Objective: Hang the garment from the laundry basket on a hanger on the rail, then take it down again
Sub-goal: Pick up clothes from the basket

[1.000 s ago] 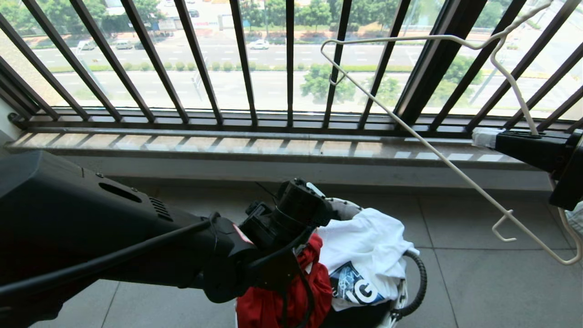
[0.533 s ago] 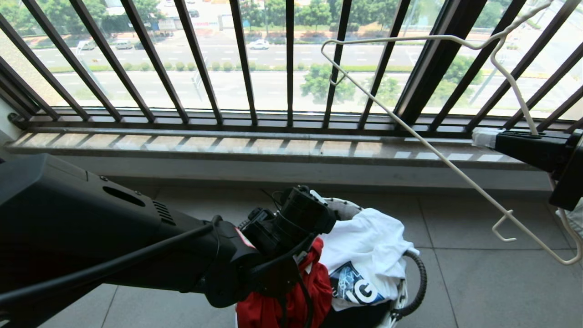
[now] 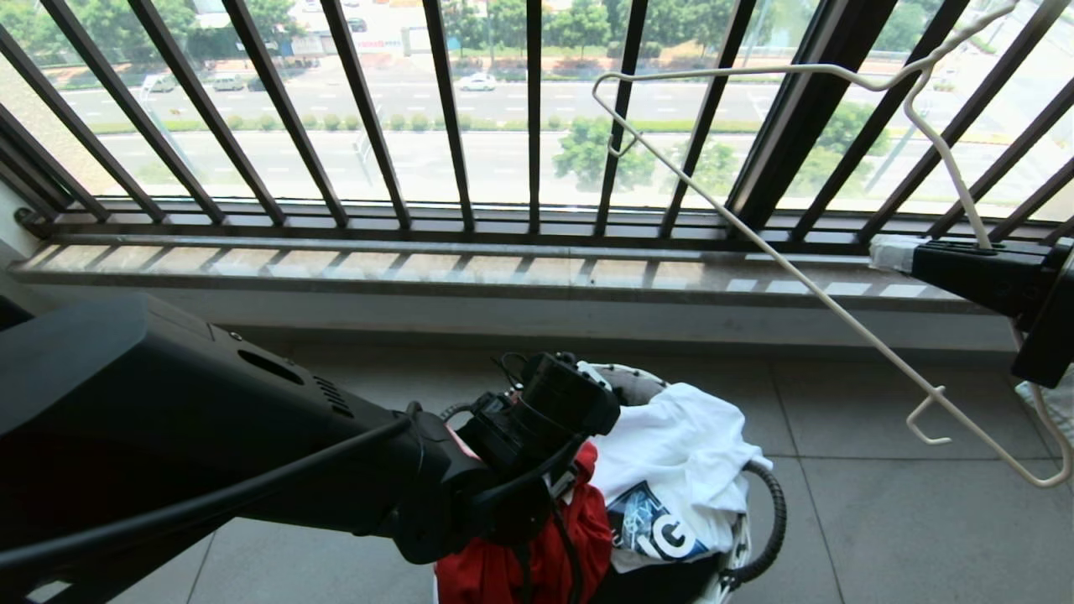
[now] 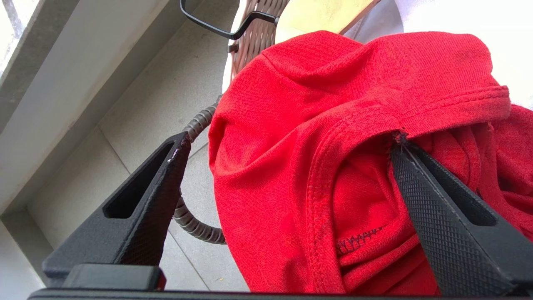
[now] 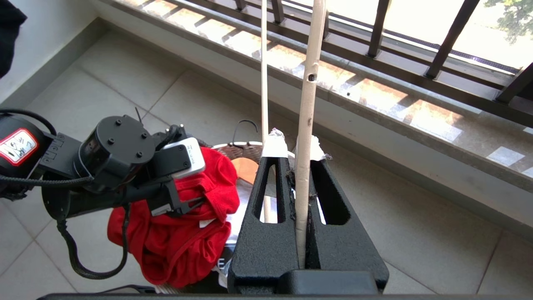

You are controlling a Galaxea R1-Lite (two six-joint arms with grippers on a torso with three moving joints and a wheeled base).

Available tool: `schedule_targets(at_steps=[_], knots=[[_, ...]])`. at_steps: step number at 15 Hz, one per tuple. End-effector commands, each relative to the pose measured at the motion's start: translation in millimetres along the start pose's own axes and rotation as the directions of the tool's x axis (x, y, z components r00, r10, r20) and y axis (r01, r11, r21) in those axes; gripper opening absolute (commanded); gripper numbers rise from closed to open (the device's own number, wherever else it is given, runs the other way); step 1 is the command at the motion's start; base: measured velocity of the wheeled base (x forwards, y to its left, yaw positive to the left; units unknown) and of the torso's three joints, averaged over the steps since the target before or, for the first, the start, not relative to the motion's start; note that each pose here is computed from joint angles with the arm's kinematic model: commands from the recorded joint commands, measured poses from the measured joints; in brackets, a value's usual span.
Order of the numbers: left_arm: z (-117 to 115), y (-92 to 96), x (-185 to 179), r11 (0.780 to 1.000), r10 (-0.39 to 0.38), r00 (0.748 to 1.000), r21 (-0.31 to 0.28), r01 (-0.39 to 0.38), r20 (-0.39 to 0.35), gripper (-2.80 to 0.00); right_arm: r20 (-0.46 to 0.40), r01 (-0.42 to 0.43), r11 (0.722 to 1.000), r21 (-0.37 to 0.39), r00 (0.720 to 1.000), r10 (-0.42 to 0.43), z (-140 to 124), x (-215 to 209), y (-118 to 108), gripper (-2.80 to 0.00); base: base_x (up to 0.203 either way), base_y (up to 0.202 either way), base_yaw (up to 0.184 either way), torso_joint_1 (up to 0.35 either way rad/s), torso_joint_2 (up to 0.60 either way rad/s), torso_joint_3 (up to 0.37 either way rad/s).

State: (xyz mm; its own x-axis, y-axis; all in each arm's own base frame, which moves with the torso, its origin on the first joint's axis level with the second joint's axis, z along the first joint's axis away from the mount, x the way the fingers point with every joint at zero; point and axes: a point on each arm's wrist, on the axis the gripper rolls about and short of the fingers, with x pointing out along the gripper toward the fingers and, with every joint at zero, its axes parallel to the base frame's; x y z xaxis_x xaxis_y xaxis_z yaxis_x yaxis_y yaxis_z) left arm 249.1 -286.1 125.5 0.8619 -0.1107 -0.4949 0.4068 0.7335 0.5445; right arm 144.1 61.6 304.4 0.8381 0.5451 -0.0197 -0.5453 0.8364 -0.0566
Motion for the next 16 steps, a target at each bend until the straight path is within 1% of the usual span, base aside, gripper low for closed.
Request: schedule_targets(at_steps=[1, 4, 6, 7, 8, 11, 16], knots=[[-2, -2.7, 5, 1.000, 0.004, 1.000, 0.006, -0.004, -0.010, 0.00, 0.000, -0.002, 1.000, -0.001, 1.000, 0.002, 0, 0, 0, -2.80, 0.000, 0.000, 0.000, 0.000, 0.00, 0.000], [-1, -0.3, 10, 1.000, 0.013, 1.000, -0.004, -0.013, -0.014, 0.00, 0.001, -0.003, 1.000, -0.001, 1.000, 0.003, 0, 0, 0, -2.80, 0.000, 0.000, 0.000, 0.000, 0.00, 0.000], [0, 0.6, 9, 1.000, 0.004, 1.000, -0.007, -0.004, -0.008, 0.00, 0.000, -0.002, 1.000, -0.001, 1.000, 0.002, 0, 0, 0, -2.80, 0.000, 0.000, 0.000, 0.000, 0.00, 0.000], [-1, -1.4, 10, 0.999, -0.053, 0.999, -0.009, 0.053, 0.004, 0.00, 0.000, -0.002, 1.000, -0.001, 1.000, 0.002, 0, 0, 0, -2.80, 0.000, 0.000, 0.000, 0.000, 0.00, 0.000], [-2, -0.8, 13, 0.997, -0.072, 0.997, -0.013, 0.072, 0.002, 0.00, 0.000, -0.002, 1.000, -0.001, 1.000, 0.002, 0, 0, 0, -2.80, 0.000, 0.000, 0.000, 0.000, 0.00, 0.000], [-2, 3.0, 17, 0.997, -0.067, 0.998, -0.023, 0.067, 0.001, 0.00, 0.000, -0.002, 1.000, -0.001, 1.000, 0.002, 0, 0, 0, -2.80, 0.000, 0.000, 0.000, 0.000, 0.00, 0.000], [-1, 4.0, 21, 0.998, -0.061, 0.998, -0.028, 0.061, -0.003, 0.00, 0.000, -0.002, 1.000, -0.001, 1.000, 0.002, 0, 0, 0, -2.80, 0.000, 0.000, 0.000, 0.000, 0.00, 0.000]])
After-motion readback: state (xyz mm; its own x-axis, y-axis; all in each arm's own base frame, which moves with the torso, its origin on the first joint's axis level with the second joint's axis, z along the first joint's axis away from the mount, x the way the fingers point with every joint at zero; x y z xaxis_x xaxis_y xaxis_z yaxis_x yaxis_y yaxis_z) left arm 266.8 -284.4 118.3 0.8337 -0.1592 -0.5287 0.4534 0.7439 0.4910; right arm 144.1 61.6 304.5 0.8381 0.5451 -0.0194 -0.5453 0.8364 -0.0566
